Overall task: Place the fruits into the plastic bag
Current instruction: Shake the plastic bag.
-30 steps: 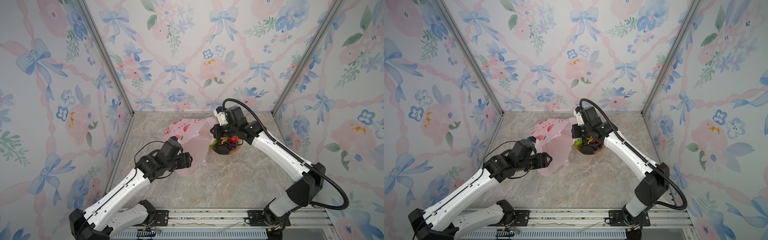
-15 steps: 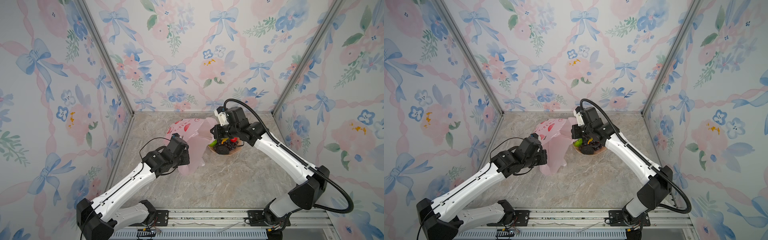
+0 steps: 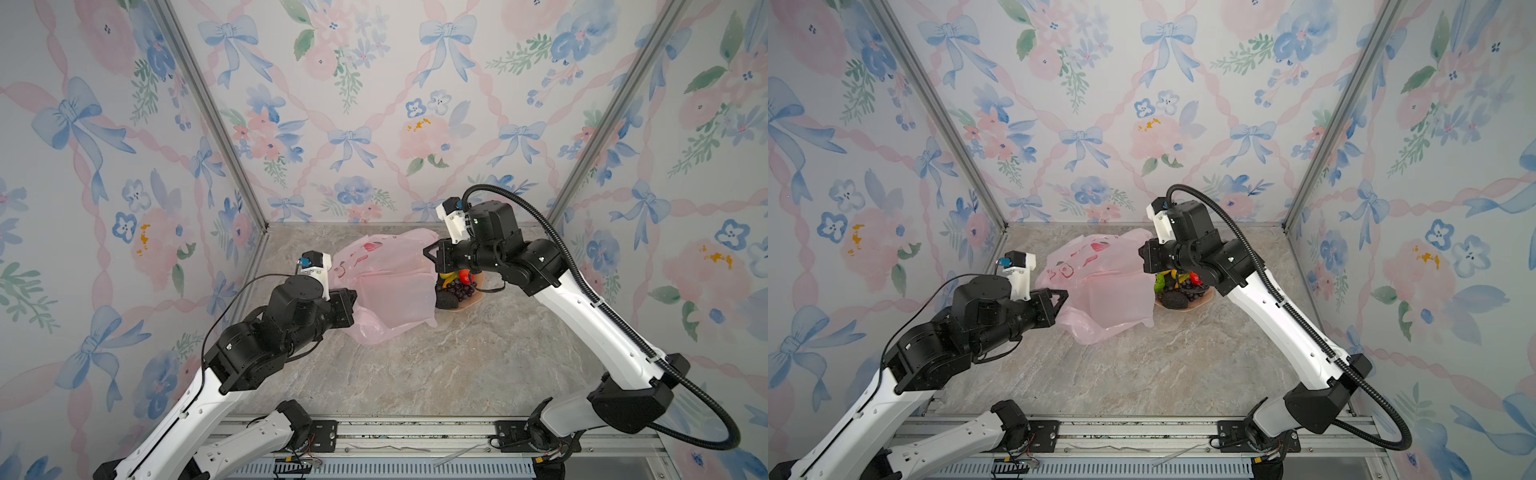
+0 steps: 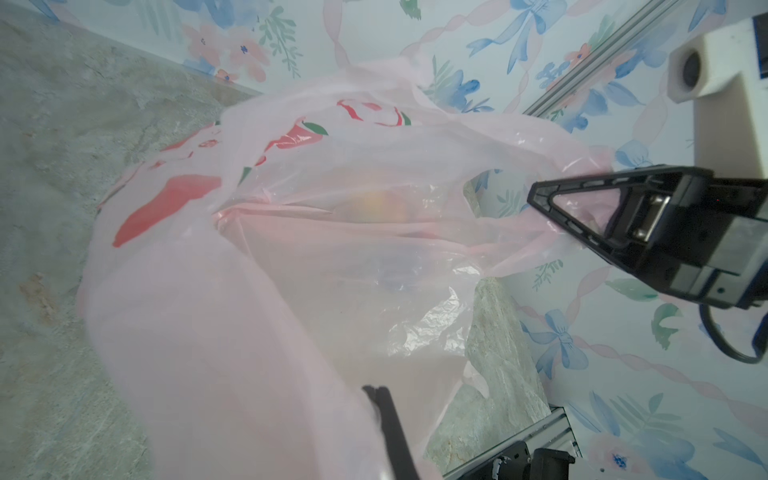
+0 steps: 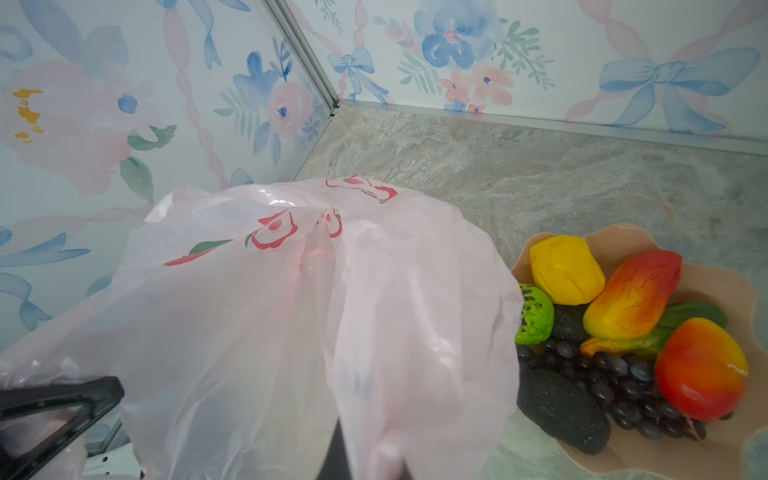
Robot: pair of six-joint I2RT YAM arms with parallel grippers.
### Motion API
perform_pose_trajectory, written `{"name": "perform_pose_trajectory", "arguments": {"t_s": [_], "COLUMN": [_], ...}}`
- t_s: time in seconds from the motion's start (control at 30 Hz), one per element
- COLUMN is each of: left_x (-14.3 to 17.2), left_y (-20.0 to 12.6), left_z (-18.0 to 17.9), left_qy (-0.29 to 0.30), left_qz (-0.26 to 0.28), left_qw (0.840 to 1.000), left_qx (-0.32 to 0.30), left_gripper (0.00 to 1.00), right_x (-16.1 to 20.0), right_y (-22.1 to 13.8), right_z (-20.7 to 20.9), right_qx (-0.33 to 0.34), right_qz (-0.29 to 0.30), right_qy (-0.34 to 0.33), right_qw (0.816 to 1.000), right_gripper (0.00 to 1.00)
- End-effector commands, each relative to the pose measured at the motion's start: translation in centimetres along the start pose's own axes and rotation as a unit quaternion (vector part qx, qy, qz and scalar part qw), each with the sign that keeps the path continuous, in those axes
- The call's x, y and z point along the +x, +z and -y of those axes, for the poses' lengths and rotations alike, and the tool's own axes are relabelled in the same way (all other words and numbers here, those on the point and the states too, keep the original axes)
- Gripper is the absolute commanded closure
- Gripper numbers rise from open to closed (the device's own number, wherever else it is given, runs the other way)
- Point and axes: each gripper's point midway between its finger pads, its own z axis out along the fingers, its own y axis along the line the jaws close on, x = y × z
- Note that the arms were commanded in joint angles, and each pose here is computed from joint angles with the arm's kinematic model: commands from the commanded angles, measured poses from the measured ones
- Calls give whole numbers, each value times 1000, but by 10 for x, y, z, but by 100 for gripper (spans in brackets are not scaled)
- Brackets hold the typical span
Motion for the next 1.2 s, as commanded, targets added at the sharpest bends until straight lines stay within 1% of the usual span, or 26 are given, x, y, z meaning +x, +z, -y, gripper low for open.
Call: {"name": "perform_pose_trajectory", "arguments": {"t_s": [0.0, 0.1, 0.13, 0.2, 0.23, 0.3, 0.33, 0.4, 0.43, 0.5, 0.53, 0.57, 0.6, 0.63, 0.67, 0.7, 0.73, 0.77, 0.8, 0.83, 0.9, 0.93, 1.0, 1.07, 1.17], "left_x": [-19, -63, -83, -130, -154, -200, -222, -248, -252, -243, -234, -222, -210, -190, -173, -149, -128, -106, -82, -62, -35, -26, -18, -22, -37], "left_y": [25, 49, 55, 57, 58, 48, 35, 4, -12, -29, -27, -17, -6, 16, 33, 52, 66, 79, 91, 97, 100, 99, 94, 81, 54], "left_z": [-22, -48, -53, -48, -40, -1, 24, 70, 93, 124, 127, 119, 106, 80, 54, 22, -6, -39, -70, -94, -118, -120, -113, -104, -84], "left_qy": [47, 54, 61, 89, 101, 122, 131, 160, 186, 228, 241, 246, 248, 256, 259, 256, 241, 210, 182, 162, 145, 141, 130, 129, 110], "left_qz": [8, 15, 25, 64, 81, 130, 162, 221, 246, 262, 253, 233, 215, 183, 161, 128, 97, 64, 34, 11, -19, -28, -31, -16, 24], "left_qw": [995, 988, 986, 978, 975, 975, 972, 960, 950, 937, 936, 940, 942, 942, 939, 938, 941, 946, 950, 951, 950, 952, 961, 966, 977], "left_qx": [-87, -141, -156, -180, -180, -134, -104, -60, -46, -29, -33, -48, -70, -116, -160, -197, -219, -239, -251, -263, -276, -269, -241, -222, -181], "left_gripper": [100, 100, 100, 100, 100, 100, 100, 100, 100, 100, 100, 100, 100, 100, 100, 100, 100, 100, 100, 100, 100, 100, 100, 100, 100], "right_x": [-7, -48, -71, -111, -140, -182, -198, -223, -227, -225, -215, -205, -193, -176, -159, -138, -108, -74, -46, -11, 25, 37, 38, 33, 15], "right_y": [30, 57, 65, 67, 61, 38, 22, -23, -43, -72, -81, -87, -81, -60, -35, -5, 29, 62, 79, 101, 109, 113, 97, 83, 55], "right_z": [10, 14, 15, 12, 6, -11, -22, -47, -58, -71, -72, -66, -57, -38, -17, 7, 37, 63, 76, 93, 103, 106, 97, 90, 73], "right_qx": [13, 4, 1, -11, -16, -34, -46, -72, -75, -72, -65, -55, -45, -22, -1, 17, 36, 46, 43, 46, 47, 45, 40, 39, 23], "right_qz": [-10, 33, 55, 98, 135, 205, 239, 306, 330, 367, 385, 397, 392, 363, 326, 281, 218, 148, 97, 40, -6, -19, -14, -12, 13], "right_qy": [-7, -17, -16, -26, -37, -59, -68, -98, -118, -150, -162, -162, -159, -150, -136, -117, -87, -58, -36, -13, 6, 12, 7, 2, -2], "right_qw": [1000, 999, 998, 995, 990, 976, 967, 944, 934, 915, 906, 902, 905, 919, 935, 952, 971, 986, 994, 998, 999, 999, 999, 999, 1000], "right_gripper": [100, 100, 100, 100, 100, 100, 100, 100, 100, 100, 100, 100, 100, 100, 100, 100, 100, 100, 100, 100, 100, 100, 100, 100, 100]}}
